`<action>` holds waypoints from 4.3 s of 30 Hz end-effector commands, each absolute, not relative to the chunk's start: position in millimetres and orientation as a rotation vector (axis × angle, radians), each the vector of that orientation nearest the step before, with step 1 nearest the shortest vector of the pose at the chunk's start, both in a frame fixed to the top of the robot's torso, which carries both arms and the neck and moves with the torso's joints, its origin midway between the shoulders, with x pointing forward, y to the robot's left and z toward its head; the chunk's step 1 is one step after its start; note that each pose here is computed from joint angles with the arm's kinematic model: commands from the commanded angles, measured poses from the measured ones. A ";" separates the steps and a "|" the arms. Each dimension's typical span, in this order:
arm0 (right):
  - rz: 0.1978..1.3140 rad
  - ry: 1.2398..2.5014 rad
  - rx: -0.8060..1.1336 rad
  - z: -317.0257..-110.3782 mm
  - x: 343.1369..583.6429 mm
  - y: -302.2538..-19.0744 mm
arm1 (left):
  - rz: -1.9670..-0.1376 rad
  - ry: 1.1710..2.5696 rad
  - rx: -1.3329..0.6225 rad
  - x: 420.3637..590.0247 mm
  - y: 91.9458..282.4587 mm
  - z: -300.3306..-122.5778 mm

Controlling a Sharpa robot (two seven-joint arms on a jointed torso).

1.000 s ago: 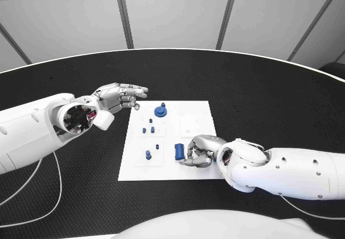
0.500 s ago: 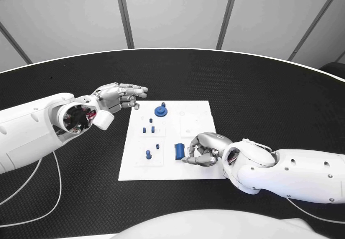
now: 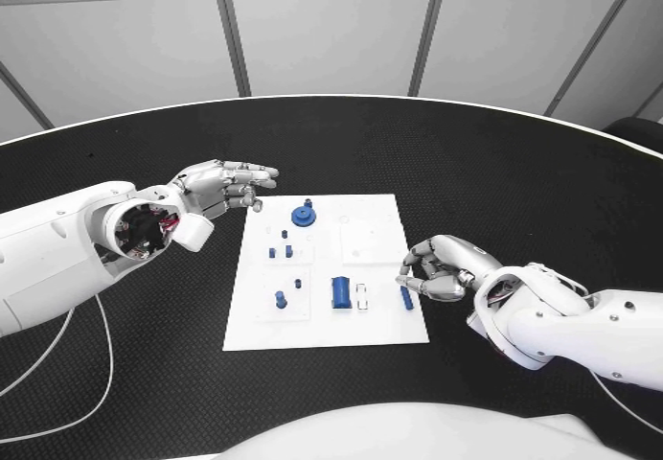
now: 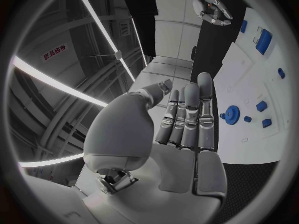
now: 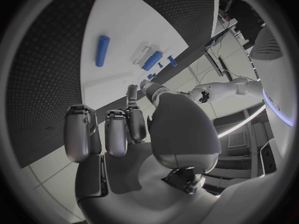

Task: Assemble the parts on the task board

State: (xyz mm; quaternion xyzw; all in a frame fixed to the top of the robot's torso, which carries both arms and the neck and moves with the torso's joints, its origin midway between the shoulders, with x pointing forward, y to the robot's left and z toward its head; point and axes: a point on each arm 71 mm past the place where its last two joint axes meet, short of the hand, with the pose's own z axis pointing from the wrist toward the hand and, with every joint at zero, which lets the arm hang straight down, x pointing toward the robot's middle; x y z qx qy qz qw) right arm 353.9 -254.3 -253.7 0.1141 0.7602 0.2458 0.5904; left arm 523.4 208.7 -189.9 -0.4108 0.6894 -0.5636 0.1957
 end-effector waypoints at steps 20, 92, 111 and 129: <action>0.379 1.845 0.367 -275.9 369.8 -273.0 | -1.583 1.934 -1.149 522.8 208.5 -190.1; 0.309 1.939 0.194 -295.2 361.5 -250.2 | -1.572 1.929 -1.158 521.0 215.1 -189.7; 0.471 1.886 0.299 -278.9 347.1 -229.5 | -1.576 1.939 -1.154 521.0 211.1 -190.1; 0.538 1.956 0.365 -295.3 361.6 -201.2 | -1.580 1.945 -1.150 521.1 208.5 -190.1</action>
